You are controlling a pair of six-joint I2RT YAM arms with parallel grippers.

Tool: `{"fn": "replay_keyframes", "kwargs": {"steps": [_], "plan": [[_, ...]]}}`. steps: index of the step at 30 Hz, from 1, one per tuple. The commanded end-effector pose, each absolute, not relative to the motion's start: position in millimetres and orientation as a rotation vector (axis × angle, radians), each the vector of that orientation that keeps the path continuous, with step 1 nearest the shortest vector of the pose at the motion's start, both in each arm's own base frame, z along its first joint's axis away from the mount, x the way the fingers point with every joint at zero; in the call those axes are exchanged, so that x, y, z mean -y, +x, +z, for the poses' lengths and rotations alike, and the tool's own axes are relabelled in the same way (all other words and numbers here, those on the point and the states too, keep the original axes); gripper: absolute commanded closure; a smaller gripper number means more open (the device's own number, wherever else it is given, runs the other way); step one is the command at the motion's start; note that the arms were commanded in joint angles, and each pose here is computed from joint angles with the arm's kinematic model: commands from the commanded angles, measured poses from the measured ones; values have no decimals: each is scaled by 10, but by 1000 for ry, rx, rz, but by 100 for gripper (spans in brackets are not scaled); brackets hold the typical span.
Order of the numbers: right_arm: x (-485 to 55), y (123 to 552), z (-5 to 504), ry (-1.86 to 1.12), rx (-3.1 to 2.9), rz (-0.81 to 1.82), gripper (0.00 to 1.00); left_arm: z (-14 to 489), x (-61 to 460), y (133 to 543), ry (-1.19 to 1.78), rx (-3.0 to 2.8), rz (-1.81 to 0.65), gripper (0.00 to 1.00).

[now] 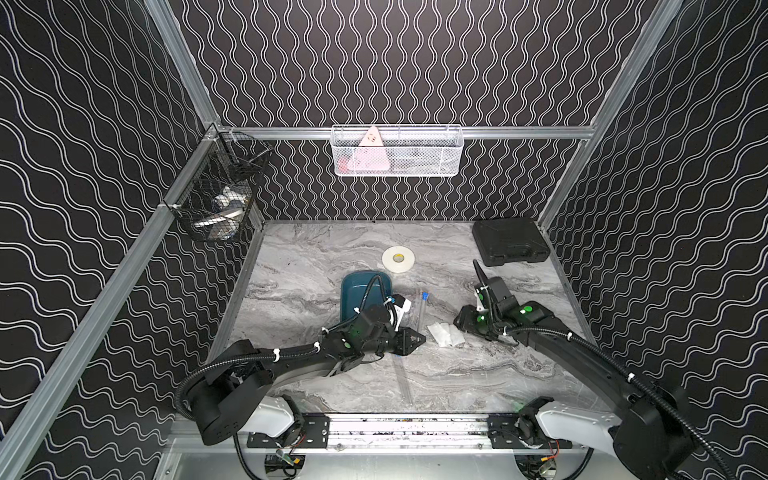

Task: Wipe the exteriors of test tubes
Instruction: Pick up the cleaning item at the center of the board.

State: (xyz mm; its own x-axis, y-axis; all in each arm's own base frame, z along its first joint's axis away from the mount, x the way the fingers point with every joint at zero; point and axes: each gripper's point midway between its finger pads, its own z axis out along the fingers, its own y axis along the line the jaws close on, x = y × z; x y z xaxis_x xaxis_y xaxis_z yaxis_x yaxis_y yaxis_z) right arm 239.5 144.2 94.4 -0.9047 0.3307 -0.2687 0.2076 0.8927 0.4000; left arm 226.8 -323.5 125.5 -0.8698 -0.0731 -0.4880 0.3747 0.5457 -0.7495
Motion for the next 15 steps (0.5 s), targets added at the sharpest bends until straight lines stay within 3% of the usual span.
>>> {"fn": "replay_keyframes", "kwargs": {"steps": [1, 15], "plan": [[-1518, 2466, 902, 539, -2647, 678, 45, 1272, 3206, 2277, 241, -2307, -1266, 87], [-1389, 2475, 419, 766, -2644, 842, 46, 1268, 3163, 2254, 256, -2324, -1234, 87]]}}
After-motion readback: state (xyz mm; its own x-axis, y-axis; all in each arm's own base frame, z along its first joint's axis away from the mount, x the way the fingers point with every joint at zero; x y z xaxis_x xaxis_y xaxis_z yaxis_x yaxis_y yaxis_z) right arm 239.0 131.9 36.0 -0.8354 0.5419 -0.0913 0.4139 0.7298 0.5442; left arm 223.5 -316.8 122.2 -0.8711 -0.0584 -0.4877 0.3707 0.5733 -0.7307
